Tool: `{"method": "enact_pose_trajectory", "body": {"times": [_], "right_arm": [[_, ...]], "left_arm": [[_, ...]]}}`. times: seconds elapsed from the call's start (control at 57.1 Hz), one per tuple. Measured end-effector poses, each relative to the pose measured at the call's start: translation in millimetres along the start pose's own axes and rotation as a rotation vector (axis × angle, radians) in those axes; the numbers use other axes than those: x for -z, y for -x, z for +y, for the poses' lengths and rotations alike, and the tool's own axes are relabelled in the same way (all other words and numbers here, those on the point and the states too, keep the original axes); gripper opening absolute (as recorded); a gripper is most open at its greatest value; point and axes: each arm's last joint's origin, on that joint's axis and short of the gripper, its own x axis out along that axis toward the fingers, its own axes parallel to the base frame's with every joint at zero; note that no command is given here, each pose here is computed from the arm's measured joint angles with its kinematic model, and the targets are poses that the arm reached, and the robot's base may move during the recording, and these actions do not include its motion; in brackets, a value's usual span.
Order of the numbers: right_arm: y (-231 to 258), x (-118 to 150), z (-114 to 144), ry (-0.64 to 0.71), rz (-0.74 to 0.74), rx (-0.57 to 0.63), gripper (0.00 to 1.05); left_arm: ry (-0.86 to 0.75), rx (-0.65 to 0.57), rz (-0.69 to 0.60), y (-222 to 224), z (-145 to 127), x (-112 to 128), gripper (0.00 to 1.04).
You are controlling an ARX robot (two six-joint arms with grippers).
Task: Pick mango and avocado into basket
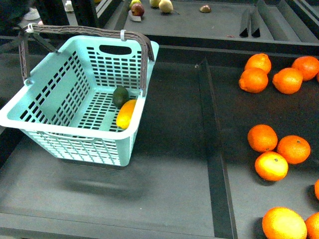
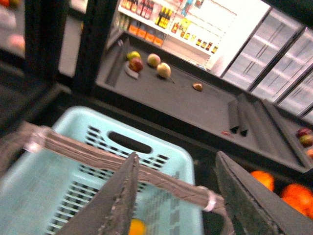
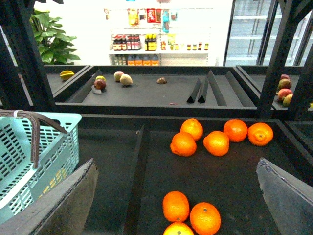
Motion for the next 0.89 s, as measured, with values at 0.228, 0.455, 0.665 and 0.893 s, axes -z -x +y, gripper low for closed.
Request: {"method": "enact_pose_trajectory", "body": {"times": [0.228, 0.455, 0.665, 0.893], "right_arm": [[0, 0, 0, 0.0, 0.0, 0.0, 0.97], [0, 0, 0, 0.0, 0.0, 0.0, 0.97], [0, 0, 0, 0.0, 0.0, 0.0, 0.97], [0, 0, 0, 0.0, 0.0, 0.0, 0.97]], "left_arm": [[-0.362, 0.001, -0.003, 86, 18, -3, 0.03], [-0.383, 0.004, -0.01, 137, 32, -9, 0.03], [-0.386, -0.003, -0.007, 169, 33, -9, 0.03], [-0.39, -0.003, -0.008, 195, 33, -9, 0.03]]}}
